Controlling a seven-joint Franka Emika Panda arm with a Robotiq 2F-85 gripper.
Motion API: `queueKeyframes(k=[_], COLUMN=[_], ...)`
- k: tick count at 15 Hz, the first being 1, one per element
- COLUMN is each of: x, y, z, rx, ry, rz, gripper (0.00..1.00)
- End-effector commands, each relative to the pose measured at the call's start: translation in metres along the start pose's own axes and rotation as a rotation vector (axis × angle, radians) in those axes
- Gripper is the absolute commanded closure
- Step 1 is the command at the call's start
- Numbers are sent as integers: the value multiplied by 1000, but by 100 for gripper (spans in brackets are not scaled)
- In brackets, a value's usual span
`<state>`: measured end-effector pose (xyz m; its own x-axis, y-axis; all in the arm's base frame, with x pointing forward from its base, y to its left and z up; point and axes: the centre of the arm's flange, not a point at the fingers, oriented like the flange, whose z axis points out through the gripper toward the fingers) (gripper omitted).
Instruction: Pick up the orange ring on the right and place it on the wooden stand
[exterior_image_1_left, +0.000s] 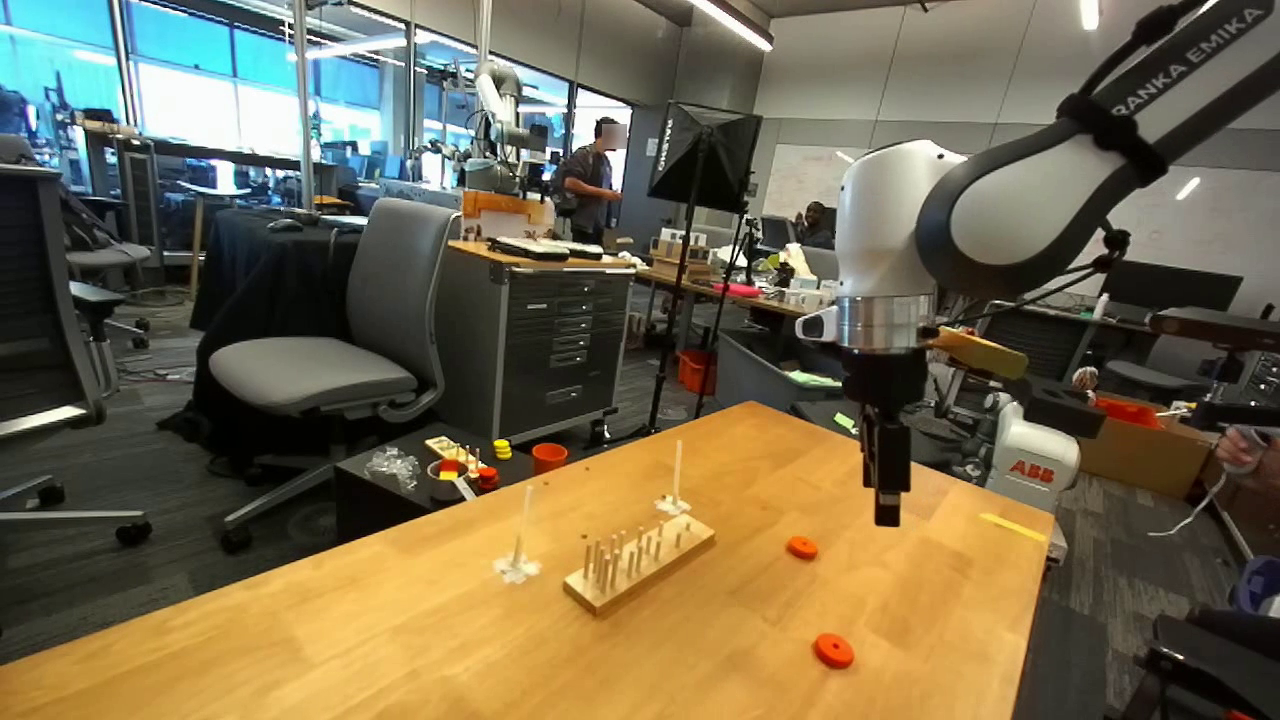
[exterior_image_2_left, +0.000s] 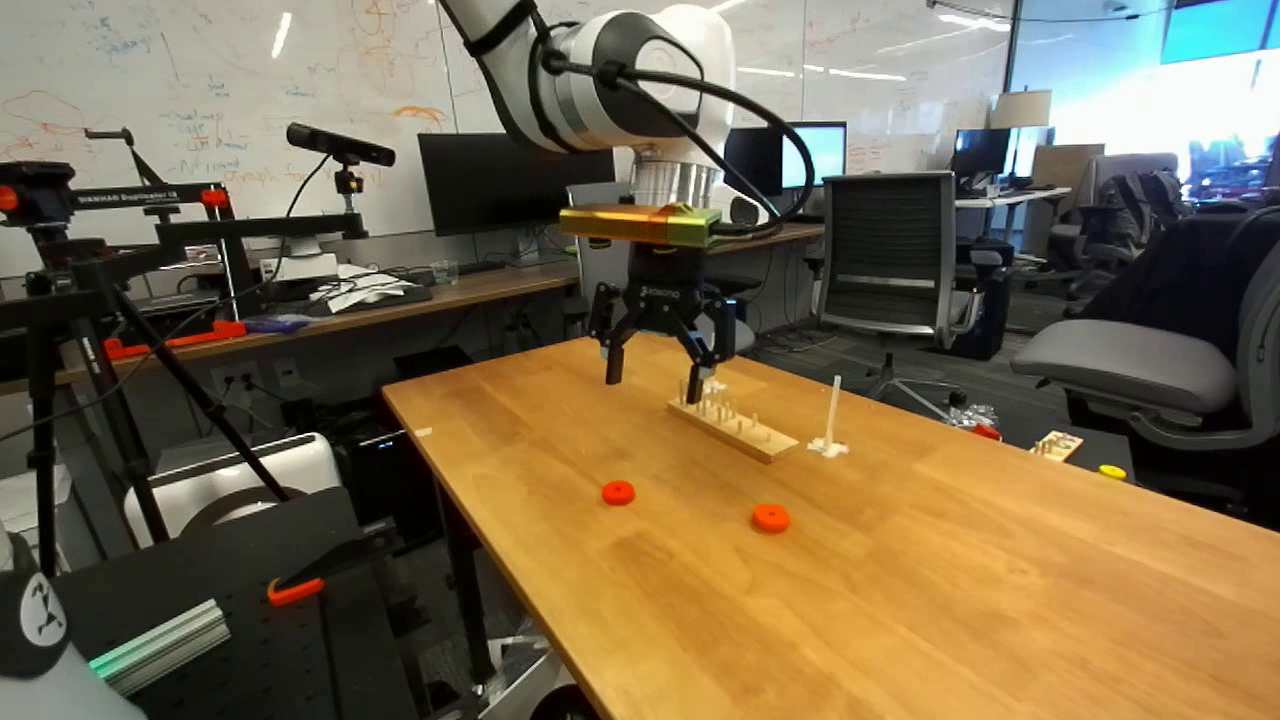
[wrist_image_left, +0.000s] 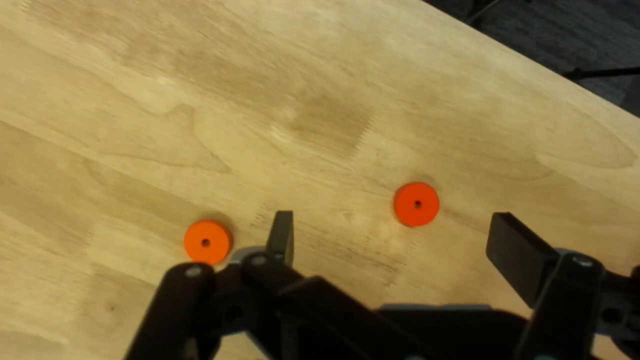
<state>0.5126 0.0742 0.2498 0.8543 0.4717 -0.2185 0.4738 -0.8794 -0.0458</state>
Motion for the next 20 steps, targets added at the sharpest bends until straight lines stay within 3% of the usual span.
queueKeyframes(k=[1,2,6,8,14,20], x=[-9,1,1,6,19,20], y=[6,4,4,5,37,88], z=[-21,-8,-11,-13,-13,3], rx=[-19,-1,-25,-4,-10,2], ry=[70,38,49,108,195,170], rz=[55,23,46,58,151,256], gripper=[0,0,0,0,0,0])
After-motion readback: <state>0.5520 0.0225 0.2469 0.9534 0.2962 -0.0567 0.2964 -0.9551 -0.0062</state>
